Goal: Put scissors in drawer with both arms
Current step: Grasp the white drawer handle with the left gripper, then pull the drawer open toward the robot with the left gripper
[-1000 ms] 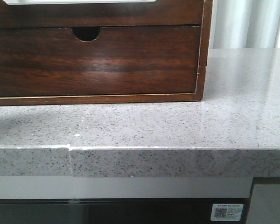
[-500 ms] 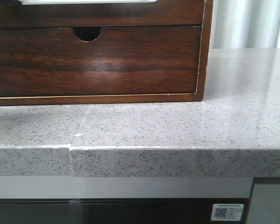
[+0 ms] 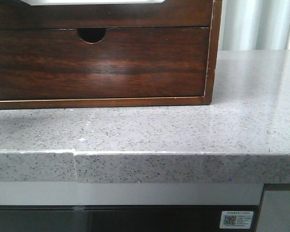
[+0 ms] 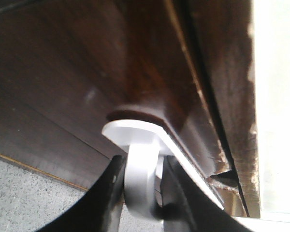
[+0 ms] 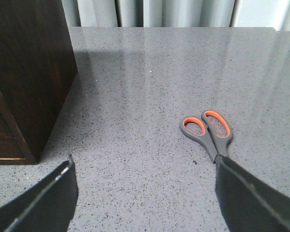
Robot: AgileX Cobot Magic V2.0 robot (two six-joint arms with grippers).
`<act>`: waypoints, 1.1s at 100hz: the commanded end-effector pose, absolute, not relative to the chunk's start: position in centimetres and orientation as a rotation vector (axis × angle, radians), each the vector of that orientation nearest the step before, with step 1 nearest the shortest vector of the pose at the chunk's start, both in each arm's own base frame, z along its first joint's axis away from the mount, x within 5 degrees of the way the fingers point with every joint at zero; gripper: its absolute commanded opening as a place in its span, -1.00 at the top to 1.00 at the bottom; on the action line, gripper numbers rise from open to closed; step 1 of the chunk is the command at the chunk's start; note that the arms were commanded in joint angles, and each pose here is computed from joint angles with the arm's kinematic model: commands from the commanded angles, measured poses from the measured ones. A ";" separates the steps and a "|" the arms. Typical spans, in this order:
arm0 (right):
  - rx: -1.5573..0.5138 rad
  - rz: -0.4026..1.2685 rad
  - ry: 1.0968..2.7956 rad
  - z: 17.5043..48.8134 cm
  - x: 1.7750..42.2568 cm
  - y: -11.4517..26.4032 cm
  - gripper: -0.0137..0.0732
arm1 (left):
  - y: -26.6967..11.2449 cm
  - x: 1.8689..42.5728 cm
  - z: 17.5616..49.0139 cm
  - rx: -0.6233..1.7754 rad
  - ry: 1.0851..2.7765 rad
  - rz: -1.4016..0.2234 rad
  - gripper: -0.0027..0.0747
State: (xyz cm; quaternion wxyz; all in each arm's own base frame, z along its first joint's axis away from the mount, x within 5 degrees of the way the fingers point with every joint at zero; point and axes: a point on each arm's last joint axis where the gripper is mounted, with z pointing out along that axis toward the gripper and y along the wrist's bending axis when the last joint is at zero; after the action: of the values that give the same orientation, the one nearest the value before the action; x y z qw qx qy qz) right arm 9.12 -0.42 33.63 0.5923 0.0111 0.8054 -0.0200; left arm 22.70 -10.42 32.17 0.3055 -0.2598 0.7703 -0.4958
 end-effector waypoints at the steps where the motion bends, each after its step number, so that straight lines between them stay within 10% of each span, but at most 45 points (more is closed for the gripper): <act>1: 0.022 -0.057 1.774 35.4 9.4 -0.5 -0.55 | -11.1 22.5 32.9 -0.599 2.059 -1.349 0.59; 110: 0.022 -0.057 1.774 35.4 9.4 -0.5 -0.55 | -9.6 15.0 32.4 -0.406 2.074 -1.448 0.59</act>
State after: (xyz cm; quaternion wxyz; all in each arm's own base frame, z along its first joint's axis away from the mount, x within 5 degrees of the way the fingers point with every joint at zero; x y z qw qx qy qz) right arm 9.12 -0.42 33.63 0.5923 0.0111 0.8054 -0.0200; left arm 16.85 -9.24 31.70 0.2938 -0.2057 0.7733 -0.5229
